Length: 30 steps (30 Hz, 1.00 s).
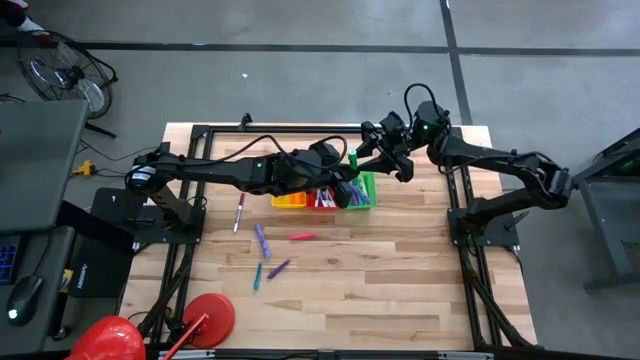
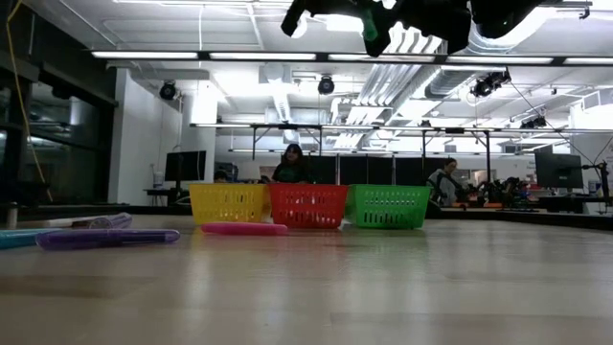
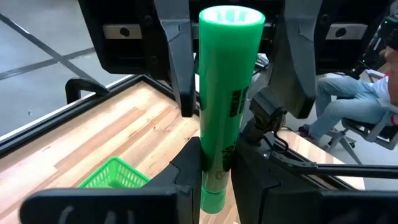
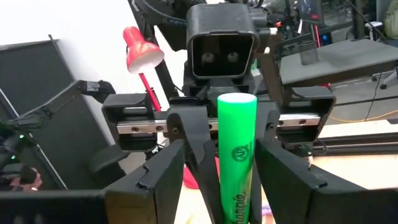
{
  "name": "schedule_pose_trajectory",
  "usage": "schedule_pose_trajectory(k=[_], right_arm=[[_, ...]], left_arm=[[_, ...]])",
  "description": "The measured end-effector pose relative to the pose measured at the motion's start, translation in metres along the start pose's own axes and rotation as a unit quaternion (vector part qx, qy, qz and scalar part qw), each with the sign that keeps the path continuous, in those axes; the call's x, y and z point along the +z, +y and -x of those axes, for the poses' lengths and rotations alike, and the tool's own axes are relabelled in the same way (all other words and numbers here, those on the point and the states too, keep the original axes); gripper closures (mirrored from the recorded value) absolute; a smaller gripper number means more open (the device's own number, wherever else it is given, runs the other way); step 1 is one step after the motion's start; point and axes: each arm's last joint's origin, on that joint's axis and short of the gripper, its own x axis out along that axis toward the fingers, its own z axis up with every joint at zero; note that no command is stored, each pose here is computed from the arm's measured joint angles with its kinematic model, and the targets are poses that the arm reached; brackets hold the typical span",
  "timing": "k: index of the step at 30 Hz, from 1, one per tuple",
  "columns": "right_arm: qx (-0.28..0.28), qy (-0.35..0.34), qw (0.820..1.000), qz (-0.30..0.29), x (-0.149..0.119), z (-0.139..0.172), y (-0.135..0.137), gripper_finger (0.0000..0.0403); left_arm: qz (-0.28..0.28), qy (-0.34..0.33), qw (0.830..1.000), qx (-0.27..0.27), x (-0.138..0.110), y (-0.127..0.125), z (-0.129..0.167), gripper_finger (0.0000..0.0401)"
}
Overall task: Pick & Place Markers
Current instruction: Put the green highlighter into the green bin
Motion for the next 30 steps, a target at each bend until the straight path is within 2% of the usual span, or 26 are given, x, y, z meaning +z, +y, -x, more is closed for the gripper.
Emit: schedule_pose_trajectory(k=[11, 24, 30], right_arm=[[-0.004, -0.001, 1.0, 0.009, -0.002, -0.004, 0.0, 0.0224], [0.005, -0.004, 1.0, 0.016, -0.007, -0.013, -0.001, 0.0277], [0.0, -0.007, 1.0, 0.017, -0.007, -0.014, -0.001, 0.0319]], left_arm=[[-0.001, 0.005, 1.0, -0.01, 0.0, -0.001, 0.0, 0.0346], [-0.005, 0.017, 0.999, -0.036, 0.0, -0.002, 0.0, 0.0346], [-0.005, 0.016, 0.999, -0.033, 0.0, -0.002, 0.0, 0.0346]])
